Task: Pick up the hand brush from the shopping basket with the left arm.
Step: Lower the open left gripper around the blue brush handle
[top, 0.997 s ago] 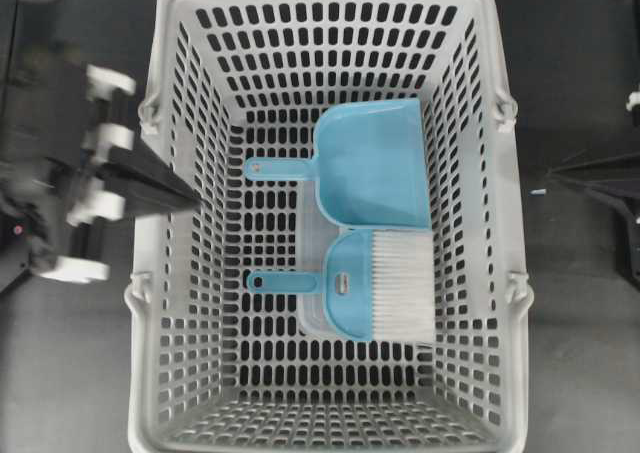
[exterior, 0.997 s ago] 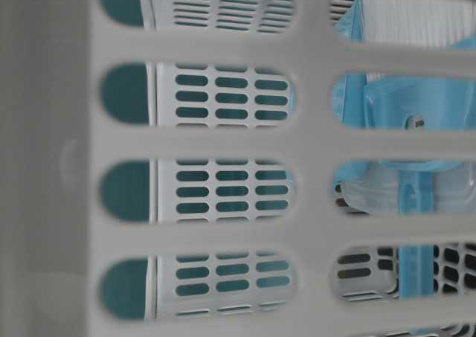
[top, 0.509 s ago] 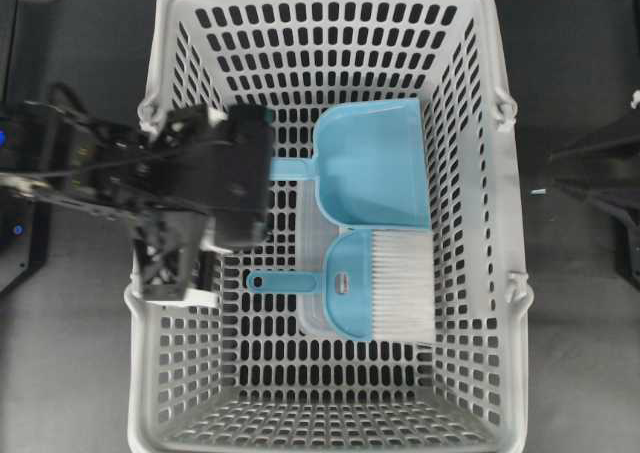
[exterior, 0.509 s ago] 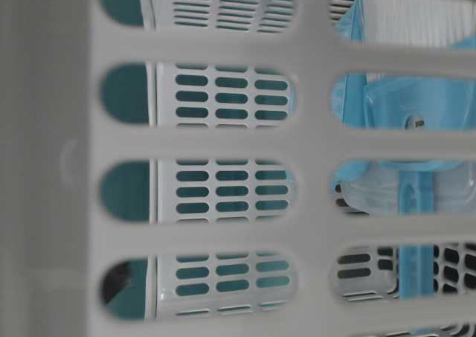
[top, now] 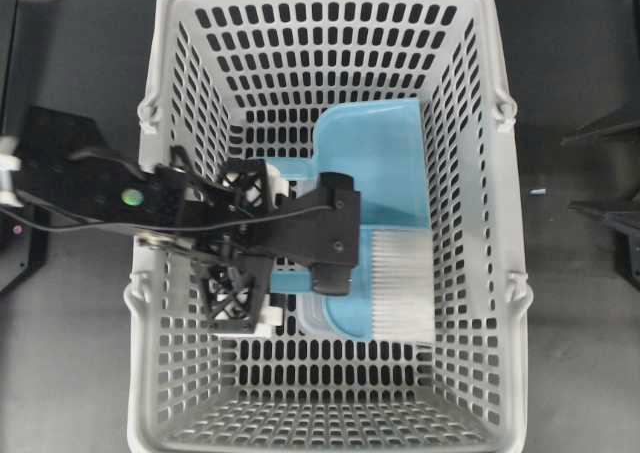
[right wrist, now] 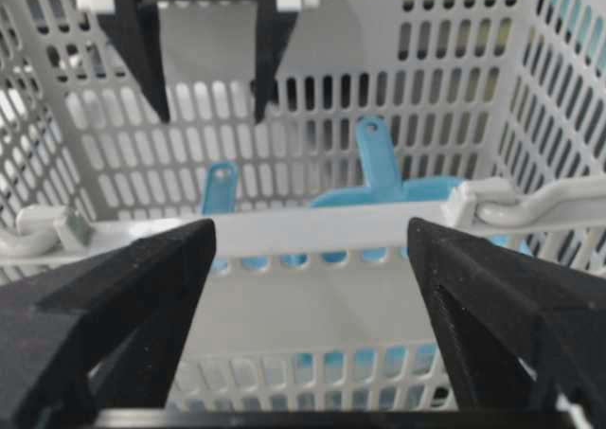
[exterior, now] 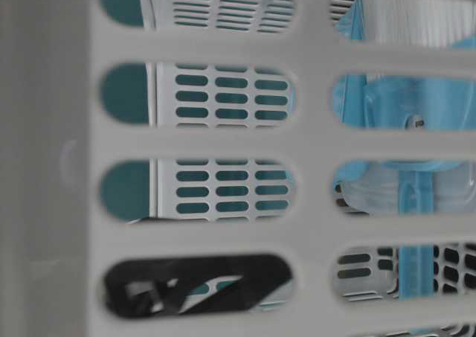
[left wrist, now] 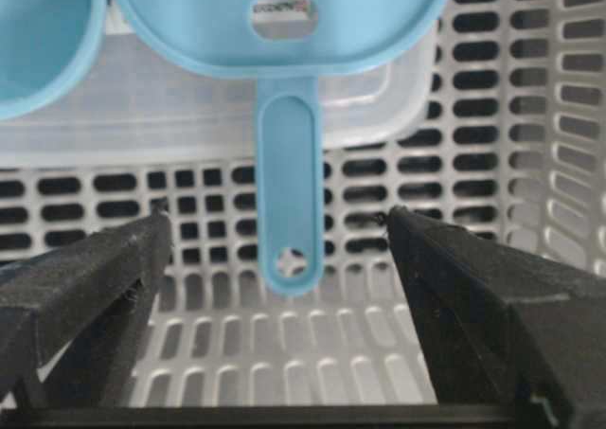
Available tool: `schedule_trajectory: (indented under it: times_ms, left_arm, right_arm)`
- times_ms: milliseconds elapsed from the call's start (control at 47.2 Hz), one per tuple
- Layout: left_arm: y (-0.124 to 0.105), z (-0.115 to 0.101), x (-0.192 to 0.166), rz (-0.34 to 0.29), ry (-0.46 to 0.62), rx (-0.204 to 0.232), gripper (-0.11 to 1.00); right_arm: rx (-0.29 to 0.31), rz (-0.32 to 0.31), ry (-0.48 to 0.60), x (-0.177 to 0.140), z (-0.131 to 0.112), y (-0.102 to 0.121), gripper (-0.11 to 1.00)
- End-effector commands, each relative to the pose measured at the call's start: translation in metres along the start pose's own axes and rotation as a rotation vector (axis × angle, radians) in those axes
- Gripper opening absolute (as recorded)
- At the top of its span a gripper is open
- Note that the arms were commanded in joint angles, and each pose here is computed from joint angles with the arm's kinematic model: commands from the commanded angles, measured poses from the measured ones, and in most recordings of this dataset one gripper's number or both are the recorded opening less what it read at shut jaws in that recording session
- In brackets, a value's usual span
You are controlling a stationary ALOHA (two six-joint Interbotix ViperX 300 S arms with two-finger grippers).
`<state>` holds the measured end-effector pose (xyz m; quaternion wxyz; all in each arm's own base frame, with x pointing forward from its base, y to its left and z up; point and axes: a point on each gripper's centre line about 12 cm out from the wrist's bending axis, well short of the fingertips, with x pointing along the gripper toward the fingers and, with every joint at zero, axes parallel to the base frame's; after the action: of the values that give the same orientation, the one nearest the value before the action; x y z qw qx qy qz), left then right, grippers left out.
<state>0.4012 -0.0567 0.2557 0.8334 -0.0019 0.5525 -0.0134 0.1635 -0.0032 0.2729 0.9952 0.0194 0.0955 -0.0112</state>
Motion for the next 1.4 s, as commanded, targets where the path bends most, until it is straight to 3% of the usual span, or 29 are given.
schedule_trajectory:
  times_ms: [0, 466, 679, 1145, 1251, 1378]
  left_arm:
    - [-0.004, 0.004, 0.01, -0.001, 0.0, -0.007, 0.9]
    - [-0.006, -0.026, 0.072, 0.016, 0.149, 0.002, 0.9]
    - [-0.006, -0.038, 0.098, 0.01, 0.133, 0.005, 0.9]
    - [-0.006, -0.037, 0.106, 0.008, 0.125, 0.005, 0.89]
    - [-0.009, -0.039, 0.105, 0.006, 0.124, 0.011, 0.78]
    - [-0.011, -0.037, 0.103, 0.003, 0.116, 0.026, 0.43]
  right_arm:
    - [0.016, -0.001, -0.008, -0.001, 0.004, 0.0, 0.78]
    - [0.035, -0.001, 0.009, -0.005, -0.001, 0.0, 0.77]
    - [0.035, -0.001, 0.017, -0.004, -0.003, 0.0, 0.77]
    - [0.037, -0.002, 0.023, -0.004, -0.008, 0.0, 0.77]
    - [0.037, -0.002, 0.023, -0.003, -0.01, 0.0, 0.77]
    - [0.039, -0.002, 0.023, -0.003, -0.01, 0.0, 0.77]
